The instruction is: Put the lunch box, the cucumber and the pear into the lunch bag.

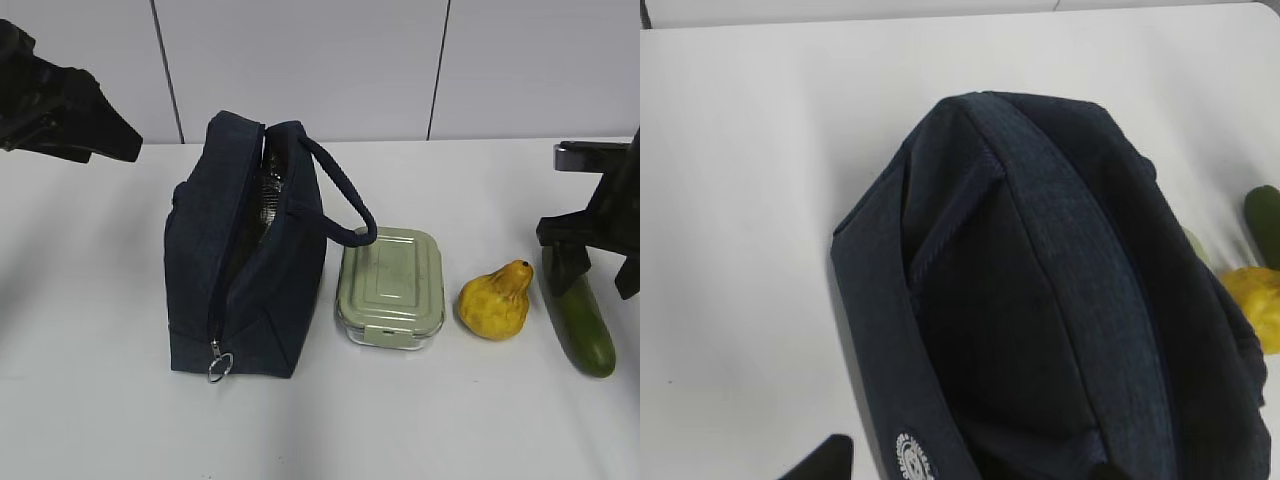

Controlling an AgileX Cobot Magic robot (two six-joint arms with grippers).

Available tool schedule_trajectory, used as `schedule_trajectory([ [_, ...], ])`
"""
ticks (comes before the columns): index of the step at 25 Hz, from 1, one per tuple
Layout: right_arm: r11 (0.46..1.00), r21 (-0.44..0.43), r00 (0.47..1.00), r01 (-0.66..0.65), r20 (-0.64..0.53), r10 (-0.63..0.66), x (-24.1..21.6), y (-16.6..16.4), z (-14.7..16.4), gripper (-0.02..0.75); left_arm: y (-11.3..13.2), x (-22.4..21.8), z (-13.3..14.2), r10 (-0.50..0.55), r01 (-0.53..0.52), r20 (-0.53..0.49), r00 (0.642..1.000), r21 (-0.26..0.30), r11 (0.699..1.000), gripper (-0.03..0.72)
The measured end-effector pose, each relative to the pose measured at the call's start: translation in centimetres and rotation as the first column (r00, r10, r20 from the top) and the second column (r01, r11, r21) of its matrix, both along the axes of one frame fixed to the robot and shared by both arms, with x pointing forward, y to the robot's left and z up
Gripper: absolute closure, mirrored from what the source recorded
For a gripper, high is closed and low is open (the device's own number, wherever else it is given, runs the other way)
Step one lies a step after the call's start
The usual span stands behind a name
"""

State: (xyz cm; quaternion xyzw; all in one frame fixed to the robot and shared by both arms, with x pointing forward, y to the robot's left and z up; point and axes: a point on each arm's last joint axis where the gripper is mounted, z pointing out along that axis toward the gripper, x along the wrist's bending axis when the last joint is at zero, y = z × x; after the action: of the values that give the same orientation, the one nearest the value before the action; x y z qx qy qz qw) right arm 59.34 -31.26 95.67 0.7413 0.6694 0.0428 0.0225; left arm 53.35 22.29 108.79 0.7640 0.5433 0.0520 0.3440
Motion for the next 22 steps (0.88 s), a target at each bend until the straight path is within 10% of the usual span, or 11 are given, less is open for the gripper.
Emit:
schedule_trajectory([
  [20,0.995,0.100,1.000,-0.009,0.007,0.009,1.7,-0.3,-4.2,0.157,0.1,0.2,0.1,0.013,-0.013,0.028,1.000,0.012,1.000,0.273],
  [22,0.995,0.098,1.000,-0.009,-0.008,0.010,1.8,-0.3,-4.8,0.258,0.1,0.3,0.1,0.013,-0.014,0.029,1.000,0.012,1.000,0.273],
])
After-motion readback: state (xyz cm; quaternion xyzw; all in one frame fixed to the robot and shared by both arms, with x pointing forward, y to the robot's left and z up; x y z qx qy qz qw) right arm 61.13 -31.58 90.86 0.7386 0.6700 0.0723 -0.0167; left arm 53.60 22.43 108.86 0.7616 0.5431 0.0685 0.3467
